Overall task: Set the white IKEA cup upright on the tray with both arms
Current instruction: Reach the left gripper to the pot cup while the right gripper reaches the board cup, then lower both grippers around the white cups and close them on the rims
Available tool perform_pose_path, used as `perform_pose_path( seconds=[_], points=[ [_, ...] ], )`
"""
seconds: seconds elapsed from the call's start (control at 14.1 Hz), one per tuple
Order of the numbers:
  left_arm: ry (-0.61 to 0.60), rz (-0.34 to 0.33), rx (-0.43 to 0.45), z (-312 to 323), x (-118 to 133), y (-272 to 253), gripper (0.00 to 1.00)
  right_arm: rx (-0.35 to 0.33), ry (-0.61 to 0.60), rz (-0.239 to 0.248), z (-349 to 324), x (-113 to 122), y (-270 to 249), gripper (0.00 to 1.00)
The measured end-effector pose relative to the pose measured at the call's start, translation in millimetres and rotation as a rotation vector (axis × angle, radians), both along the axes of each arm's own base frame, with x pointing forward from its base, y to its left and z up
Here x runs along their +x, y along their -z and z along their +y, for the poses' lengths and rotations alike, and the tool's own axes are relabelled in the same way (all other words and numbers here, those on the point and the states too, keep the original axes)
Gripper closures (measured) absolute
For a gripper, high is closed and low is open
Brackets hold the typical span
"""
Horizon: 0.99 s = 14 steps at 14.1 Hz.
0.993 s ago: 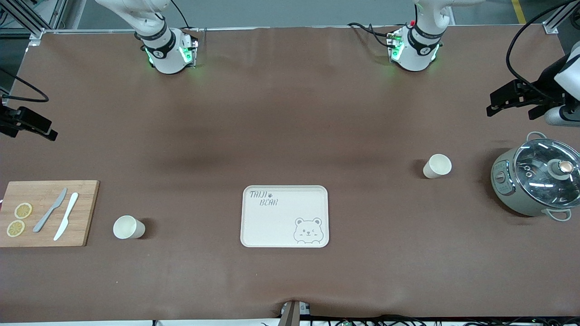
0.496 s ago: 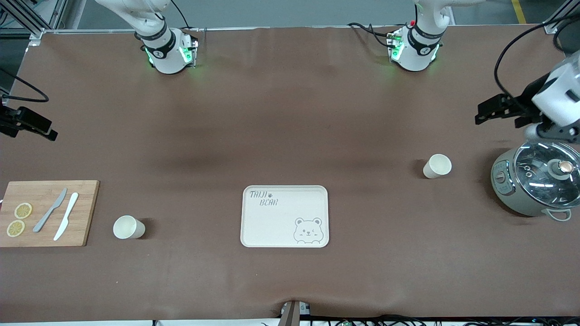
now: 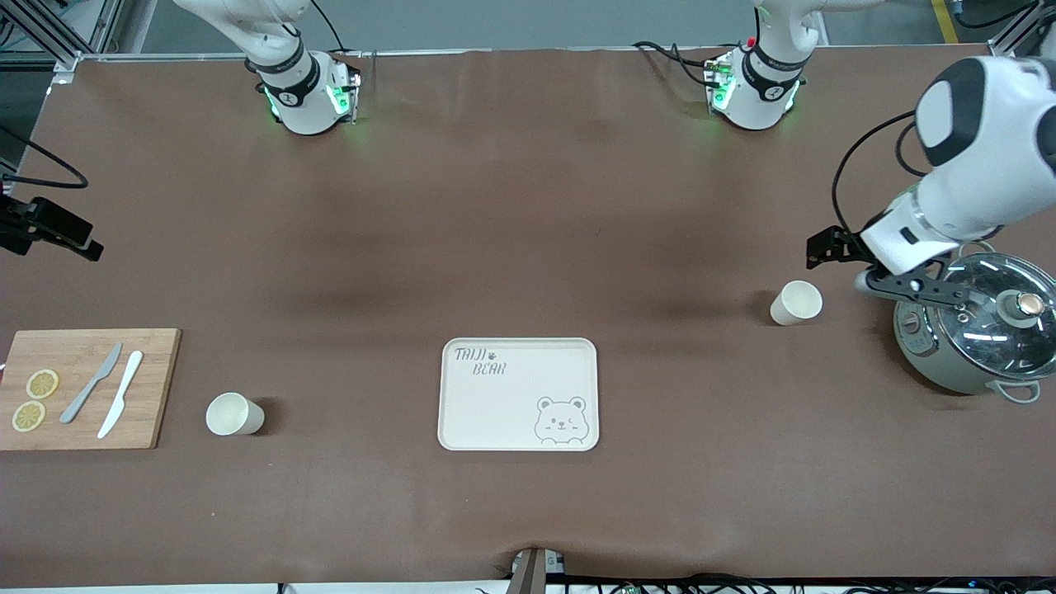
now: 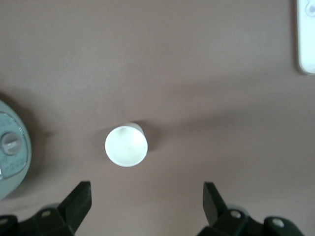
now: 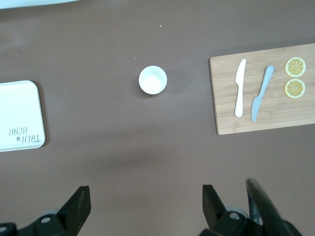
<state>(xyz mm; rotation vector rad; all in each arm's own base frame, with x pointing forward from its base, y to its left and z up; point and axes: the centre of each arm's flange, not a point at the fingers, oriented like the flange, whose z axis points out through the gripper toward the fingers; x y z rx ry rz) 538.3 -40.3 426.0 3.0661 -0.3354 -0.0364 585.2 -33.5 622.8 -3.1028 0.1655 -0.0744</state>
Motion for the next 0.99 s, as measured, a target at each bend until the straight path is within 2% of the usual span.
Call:
perform_pose_path(
  seconds=[0.35,0.5,0.64,0.99],
  points=[
    [0.058,-0.116,0.018,48.4,-38.5,96.9,0.00,0.016,-0.071,0.039,41.5,56.1,95.8,0.00],
    [0.077,-0.134,0.028,78.5,-47.0,128.3,0.00,0.021,-0.076,0.023,46.5,77.3,133.5,0.00],
    [0.089,-0.152,0.034,93.1,-45.2,151.2,0.00,0.024,-0.068,-0.004,43.3,94.5,165.3,0.00],
    [0.099,-0.171,0.034,88.5,-37.2,176.5,0.00,0.026,-0.049,-0.051,34.9,124.7,242.8,0.00]
  ],
)
